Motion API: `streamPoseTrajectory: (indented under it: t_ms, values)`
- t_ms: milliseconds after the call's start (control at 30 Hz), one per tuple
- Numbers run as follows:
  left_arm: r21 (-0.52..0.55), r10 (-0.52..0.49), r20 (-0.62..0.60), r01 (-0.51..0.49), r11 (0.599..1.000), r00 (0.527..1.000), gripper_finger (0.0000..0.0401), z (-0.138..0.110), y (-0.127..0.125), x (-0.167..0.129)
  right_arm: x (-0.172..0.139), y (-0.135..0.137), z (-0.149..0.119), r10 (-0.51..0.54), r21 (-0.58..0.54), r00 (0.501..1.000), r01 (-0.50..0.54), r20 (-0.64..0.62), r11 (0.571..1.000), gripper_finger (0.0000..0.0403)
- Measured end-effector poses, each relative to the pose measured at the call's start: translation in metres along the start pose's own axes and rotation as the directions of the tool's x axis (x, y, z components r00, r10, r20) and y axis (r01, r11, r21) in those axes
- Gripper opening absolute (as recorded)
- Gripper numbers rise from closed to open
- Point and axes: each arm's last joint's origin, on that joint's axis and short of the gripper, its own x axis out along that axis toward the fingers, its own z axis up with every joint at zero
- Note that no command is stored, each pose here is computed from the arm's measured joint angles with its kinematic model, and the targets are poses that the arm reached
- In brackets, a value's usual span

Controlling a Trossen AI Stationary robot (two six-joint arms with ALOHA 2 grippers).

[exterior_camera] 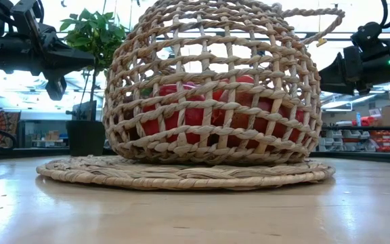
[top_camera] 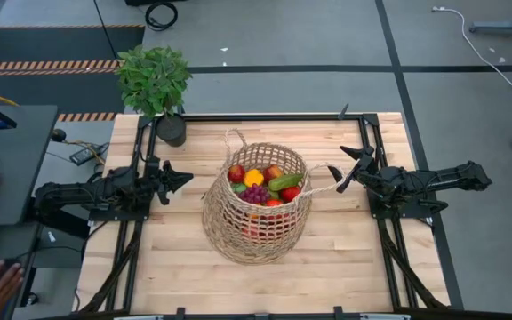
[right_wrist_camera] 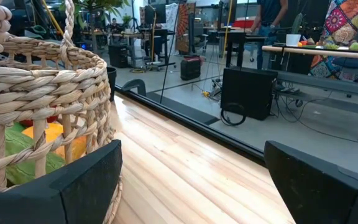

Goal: Build produce basket
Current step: Return to Home Position

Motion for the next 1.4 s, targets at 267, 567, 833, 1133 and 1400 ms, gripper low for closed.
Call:
streamPoseTrajectory:
  t_ms: [267,567,833,1133,1400]
  values:
    - [0.0,0.0,0.0,0.0,1.0,1.0,0.0019,0.0,0.0,0.0,0.0,0.0,0.0,0.0,0.0,1.0,0.0,0.0,1.0,0.0396]
    - [0.001,0.0,0.0,0.0,1.0,1.0,0.0028,0.0,0.0,0.0,0.0,0.0,0.0,0.0,0.0,1.0,0.0,0.0,1.0,0.0396]
    - [0.0,0.0,0.0,0.0,1.0,1.0,0.0022,0.0,0.0,0.0,0.0,0.0,0.0,0.0,0.0,1.0,0.0,0.0,1.0,0.0396]
    - [0.0,0.0,0.0,0.0,1.0,1.0,0.0031,0.0,0.0,0.0,0.0,0.0,0.0,0.0,0.0,1.0,0.0,0.0,1.0,0.0396]
    - [0.0,0.0,0.0,0.0,1.0,1.0,0.0024,0.0,0.0,0.0,0.0,0.0,0.0,0.0,0.0,1.0,0.0,0.0,1.0,0.0396]
